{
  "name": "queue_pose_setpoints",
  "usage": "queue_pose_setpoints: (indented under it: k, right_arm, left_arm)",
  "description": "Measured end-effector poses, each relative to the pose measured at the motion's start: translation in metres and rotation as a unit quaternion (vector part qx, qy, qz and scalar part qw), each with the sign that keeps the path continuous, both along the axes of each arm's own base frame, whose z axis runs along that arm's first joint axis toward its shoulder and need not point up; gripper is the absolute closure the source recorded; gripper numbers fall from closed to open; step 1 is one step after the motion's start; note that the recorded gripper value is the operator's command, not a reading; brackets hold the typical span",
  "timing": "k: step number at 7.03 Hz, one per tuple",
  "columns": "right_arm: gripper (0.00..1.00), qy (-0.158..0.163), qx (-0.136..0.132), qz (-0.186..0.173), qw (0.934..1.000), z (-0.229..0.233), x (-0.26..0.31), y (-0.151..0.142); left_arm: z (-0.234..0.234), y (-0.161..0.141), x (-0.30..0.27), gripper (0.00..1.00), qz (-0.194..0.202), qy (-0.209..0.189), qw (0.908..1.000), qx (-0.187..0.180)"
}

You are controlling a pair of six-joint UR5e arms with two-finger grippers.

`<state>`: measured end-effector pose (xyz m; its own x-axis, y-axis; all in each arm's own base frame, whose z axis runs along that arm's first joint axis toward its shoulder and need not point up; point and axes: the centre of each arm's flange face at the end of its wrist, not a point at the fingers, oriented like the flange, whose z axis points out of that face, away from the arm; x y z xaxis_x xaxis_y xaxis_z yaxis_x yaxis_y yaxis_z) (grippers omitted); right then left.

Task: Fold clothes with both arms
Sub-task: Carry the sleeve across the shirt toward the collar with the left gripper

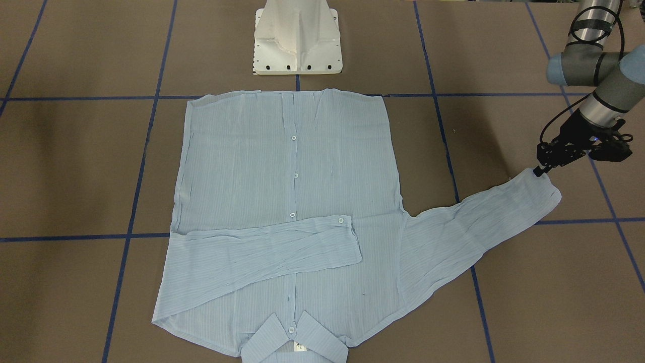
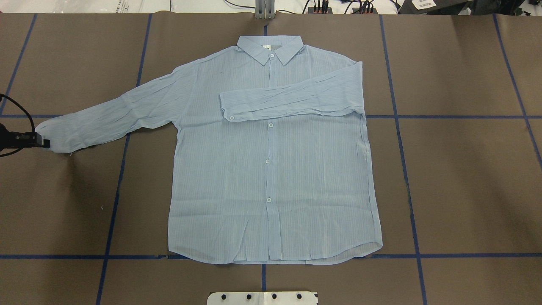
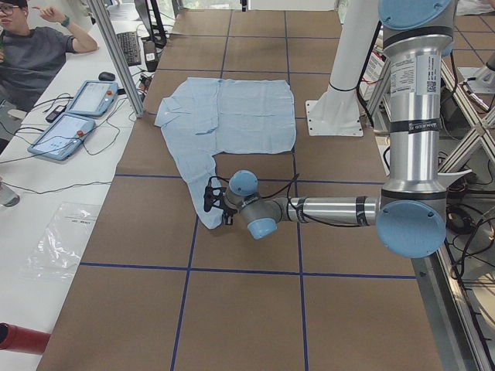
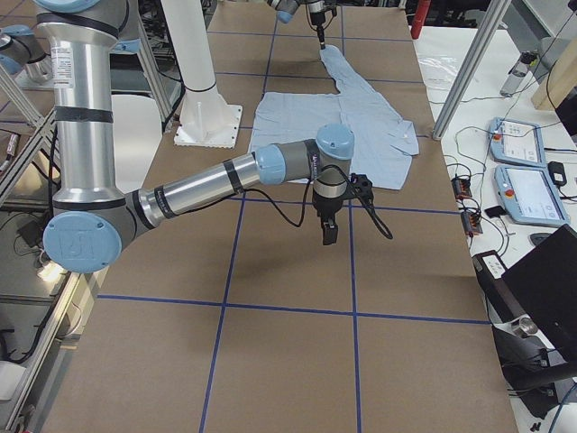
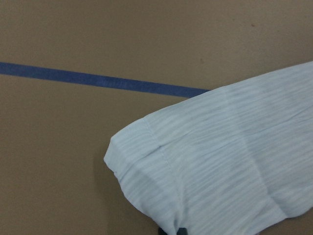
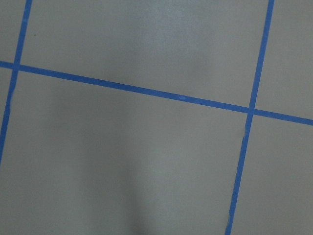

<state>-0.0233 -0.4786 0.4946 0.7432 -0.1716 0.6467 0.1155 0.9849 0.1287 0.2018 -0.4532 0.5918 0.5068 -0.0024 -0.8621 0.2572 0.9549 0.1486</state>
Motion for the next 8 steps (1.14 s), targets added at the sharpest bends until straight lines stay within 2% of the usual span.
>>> queue_pose_setpoints:
  k: [2, 3, 6, 8]
  right_arm:
    - [0.00, 0.000, -0.001, 0.000, 1.0000, 0.000, 0.000, 0.000]
    - [0.00, 0.000, -0.001, 0.000, 1.0000, 0.000, 0.000, 0.000]
    - [0.00, 0.000, -0.001, 0.001, 1.0000, 0.000, 0.000, 0.000]
    - [0.00, -0.002, -0.002, 0.000, 1.0000, 0.000, -0.001, -0.001]
  left_arm:
    - [-0.062, -0.023, 0.017, 1.00, 0.000, 0.031, 0.9991, 0.028]
    - [-0.102, -0.047, 0.036, 1.00, -0.003, 0.048, 0.9987, 0.016]
    - [-0.249, -0.117, 0.113, 1.00, -0.007, 0.101, 0.9935, -0.053]
    - [-0.334, -0.141, 0.179, 1.00, -0.013, 0.144, 0.9832, -0.112]
